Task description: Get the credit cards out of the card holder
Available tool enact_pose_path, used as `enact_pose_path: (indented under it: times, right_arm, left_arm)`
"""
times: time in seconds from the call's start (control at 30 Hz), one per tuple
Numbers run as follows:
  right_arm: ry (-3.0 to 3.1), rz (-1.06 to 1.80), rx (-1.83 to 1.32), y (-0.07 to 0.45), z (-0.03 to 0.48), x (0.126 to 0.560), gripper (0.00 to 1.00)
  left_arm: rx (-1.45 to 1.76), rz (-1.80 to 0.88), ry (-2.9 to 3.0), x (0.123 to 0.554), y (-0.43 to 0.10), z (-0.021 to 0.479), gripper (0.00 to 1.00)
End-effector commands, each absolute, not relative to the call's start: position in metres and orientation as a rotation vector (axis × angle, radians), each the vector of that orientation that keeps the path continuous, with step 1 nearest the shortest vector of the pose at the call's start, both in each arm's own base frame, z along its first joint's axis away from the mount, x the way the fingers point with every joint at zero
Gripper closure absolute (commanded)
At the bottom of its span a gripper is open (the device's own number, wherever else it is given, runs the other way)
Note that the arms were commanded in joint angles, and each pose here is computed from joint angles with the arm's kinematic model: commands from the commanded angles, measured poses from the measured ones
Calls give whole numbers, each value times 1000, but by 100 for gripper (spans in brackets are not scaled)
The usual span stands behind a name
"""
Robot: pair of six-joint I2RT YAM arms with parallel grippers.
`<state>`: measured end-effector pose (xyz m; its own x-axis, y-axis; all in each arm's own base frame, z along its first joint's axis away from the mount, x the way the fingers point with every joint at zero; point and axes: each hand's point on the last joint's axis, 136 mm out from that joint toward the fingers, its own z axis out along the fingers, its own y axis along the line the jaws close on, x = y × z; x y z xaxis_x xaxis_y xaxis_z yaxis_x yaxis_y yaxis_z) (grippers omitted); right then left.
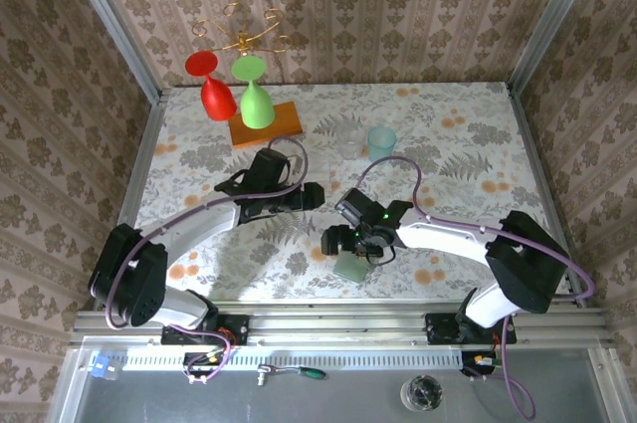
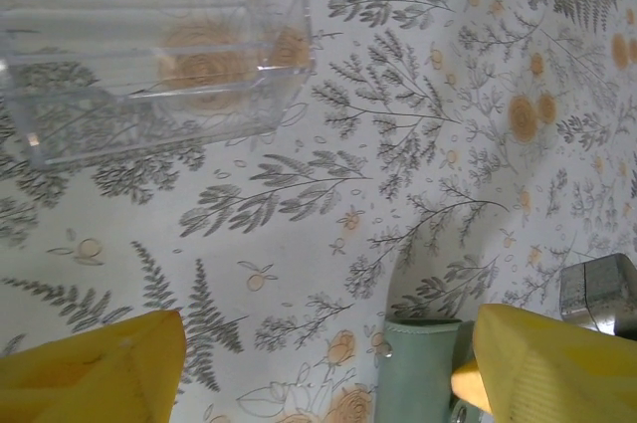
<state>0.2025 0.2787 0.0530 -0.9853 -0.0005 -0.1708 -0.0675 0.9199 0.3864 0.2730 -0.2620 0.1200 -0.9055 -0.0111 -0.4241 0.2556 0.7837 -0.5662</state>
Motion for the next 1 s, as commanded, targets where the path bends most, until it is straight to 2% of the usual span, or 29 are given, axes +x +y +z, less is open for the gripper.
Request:
enact_pose_path:
  times: [0.0,0.17,0.47,0.53,0.77,0.97]
  right_arm:
    - [2919,481,-28,272,56,205,11]
    - [2925,284,139,243,59,202,10]
    - [2885,-26,440,228,51,193,3]
    - [2899,-6,463,236,43,192,0]
    - [2933,36,522,251,21,189,0]
    - [2916,18,514,250,20,193,5]
  left_arm:
    - [143,-872,2587,267,-248,119,23]
    - [112,-860,2585,263,-235,115,22]
    - [11,-889,2559,263,-208,112,22]
    - [5,-892,2554,262,-204,112,22]
    - [-2,-890,2571,255,-196,106,22]
    - [1,-897,2579,251,-195,102,22]
